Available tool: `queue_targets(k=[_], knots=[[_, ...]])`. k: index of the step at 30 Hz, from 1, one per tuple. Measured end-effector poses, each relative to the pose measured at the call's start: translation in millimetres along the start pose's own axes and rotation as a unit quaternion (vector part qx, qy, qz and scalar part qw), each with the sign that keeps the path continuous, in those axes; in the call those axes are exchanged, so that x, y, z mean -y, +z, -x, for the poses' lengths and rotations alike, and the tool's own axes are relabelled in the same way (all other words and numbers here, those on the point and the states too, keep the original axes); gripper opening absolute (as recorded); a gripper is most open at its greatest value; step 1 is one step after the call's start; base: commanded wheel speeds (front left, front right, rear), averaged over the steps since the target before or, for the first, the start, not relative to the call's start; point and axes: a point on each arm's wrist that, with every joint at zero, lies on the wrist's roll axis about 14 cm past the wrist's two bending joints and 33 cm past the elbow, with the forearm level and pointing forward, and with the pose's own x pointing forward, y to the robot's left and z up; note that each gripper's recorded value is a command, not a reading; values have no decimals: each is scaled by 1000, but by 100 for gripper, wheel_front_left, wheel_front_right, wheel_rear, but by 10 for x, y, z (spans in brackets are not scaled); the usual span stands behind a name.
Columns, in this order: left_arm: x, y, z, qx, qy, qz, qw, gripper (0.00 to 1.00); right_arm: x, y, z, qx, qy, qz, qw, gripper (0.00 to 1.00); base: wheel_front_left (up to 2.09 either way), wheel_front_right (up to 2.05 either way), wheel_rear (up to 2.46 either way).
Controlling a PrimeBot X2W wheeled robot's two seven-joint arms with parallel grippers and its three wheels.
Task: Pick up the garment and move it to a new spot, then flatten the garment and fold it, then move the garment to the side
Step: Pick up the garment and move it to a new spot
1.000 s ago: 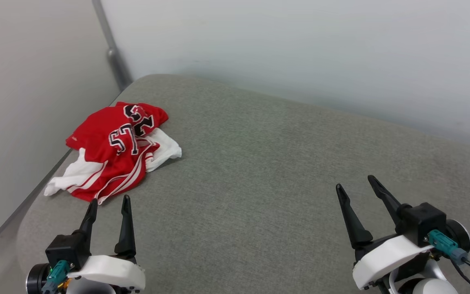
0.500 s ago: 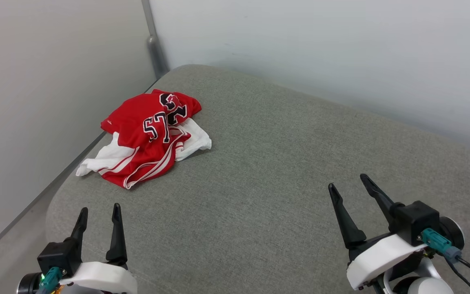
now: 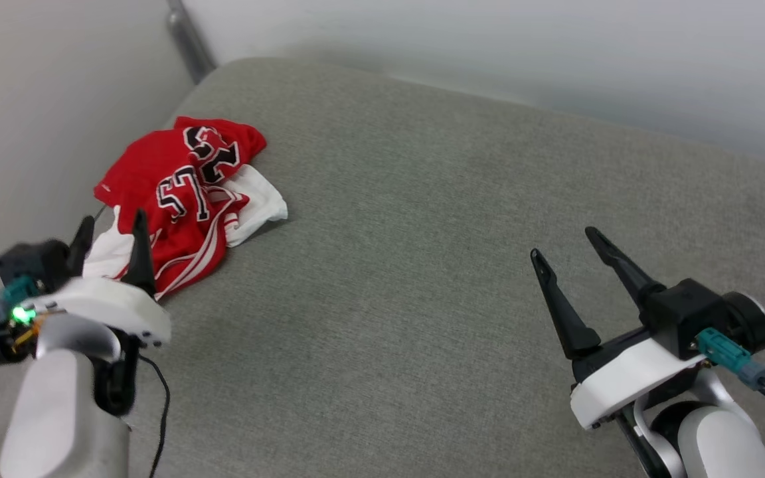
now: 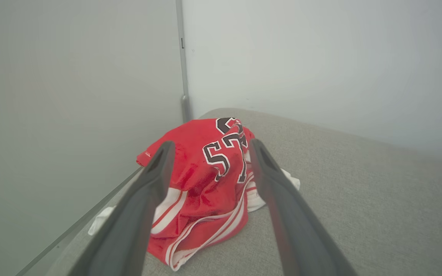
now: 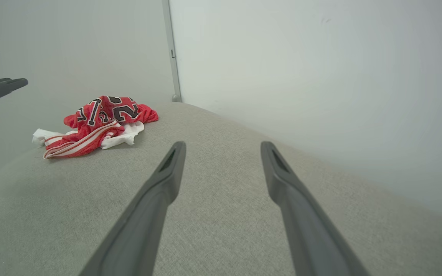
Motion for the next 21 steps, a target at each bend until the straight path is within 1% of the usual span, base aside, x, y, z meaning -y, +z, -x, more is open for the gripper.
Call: queue_targets(k=[4, 6, 8, 11, 15, 17, 18, 21], knots=[[16, -128, -426, -70, -9, -15, 997, 100, 240, -92, -17, -7, -17, 1, 1000, 100, 0, 0, 0], [24, -294, -585, -124, -12, -22, 992, 100, 369, -156, -13, -11, -29, -3, 1000, 100, 0, 0, 0], [14, -478, -712, -181, -13, -29, 983, 100, 504, -225, -4, -15, -43, -9, 999, 100, 0, 0, 0], [31, -807, -806, -269, -17, -36, 962, 100, 689, -354, 25, -22, -64, -21, 997, 100, 0, 0, 0], [-30, -1251, -784, -377, -6, -28, 926, 100, 889, -580, 99, -38, -92, -37, 994, 100, 0, 0, 0], [-63, -1416, -769, -414, 0, -29, 910, 100, 974, -674, 146, -46, -106, -43, 992, 100, 0, 0, 0], [-85, -1476, -771, -426, 3, -31, 904, 100, 1011, -729, 177, -51, -112, -48, 991, 100, 0, 0, 0], [-106, -1681, -724, -464, 14, -17, 885, 100, 1120, -864, 268, -65, -131, -53, 988, 100, 0, 0, 0]])
